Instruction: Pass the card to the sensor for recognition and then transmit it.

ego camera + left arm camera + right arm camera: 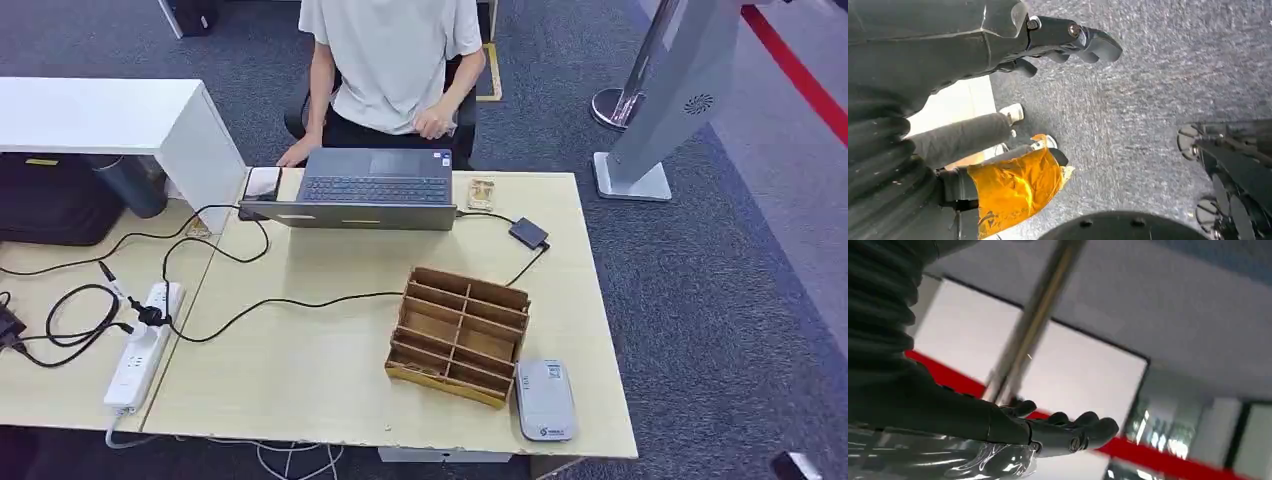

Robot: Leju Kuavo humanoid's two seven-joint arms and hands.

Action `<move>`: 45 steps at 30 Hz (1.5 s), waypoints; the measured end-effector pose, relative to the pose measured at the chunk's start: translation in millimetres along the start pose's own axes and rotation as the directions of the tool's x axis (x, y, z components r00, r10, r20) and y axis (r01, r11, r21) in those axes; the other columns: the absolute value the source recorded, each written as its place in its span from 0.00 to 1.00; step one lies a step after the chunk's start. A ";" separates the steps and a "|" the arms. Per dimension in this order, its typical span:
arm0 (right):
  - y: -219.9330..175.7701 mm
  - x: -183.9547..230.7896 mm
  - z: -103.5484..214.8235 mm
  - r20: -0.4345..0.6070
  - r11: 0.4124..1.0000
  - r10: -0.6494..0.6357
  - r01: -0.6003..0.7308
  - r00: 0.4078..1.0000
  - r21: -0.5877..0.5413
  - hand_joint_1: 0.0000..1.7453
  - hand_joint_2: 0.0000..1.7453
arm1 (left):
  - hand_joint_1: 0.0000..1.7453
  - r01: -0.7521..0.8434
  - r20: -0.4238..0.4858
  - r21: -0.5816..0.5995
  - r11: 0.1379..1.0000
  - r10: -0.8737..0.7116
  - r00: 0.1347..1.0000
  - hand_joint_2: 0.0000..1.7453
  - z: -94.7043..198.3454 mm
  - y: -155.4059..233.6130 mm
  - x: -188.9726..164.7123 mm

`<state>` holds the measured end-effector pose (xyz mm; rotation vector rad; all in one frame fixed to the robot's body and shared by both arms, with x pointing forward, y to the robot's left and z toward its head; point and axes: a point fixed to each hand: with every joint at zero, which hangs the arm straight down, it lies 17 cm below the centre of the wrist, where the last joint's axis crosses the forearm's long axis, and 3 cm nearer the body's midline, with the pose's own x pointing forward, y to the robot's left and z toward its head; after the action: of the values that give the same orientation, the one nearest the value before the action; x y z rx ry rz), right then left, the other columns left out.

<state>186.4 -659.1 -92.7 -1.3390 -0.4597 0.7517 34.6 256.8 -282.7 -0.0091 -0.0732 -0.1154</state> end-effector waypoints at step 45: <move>188.5 117.5 269.6 -0.634 0.763 -0.244 0.549 0.734 0.341 0.00 1.00 | 0.00 -0.242 -0.054 0.767 0.594 0.435 0.899 0.00 49.3 161.3 -68.4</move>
<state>39.3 -377.4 -237.5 -0.8336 -0.0557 0.0552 -18.1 425.5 -239.4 0.8332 0.1310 0.3188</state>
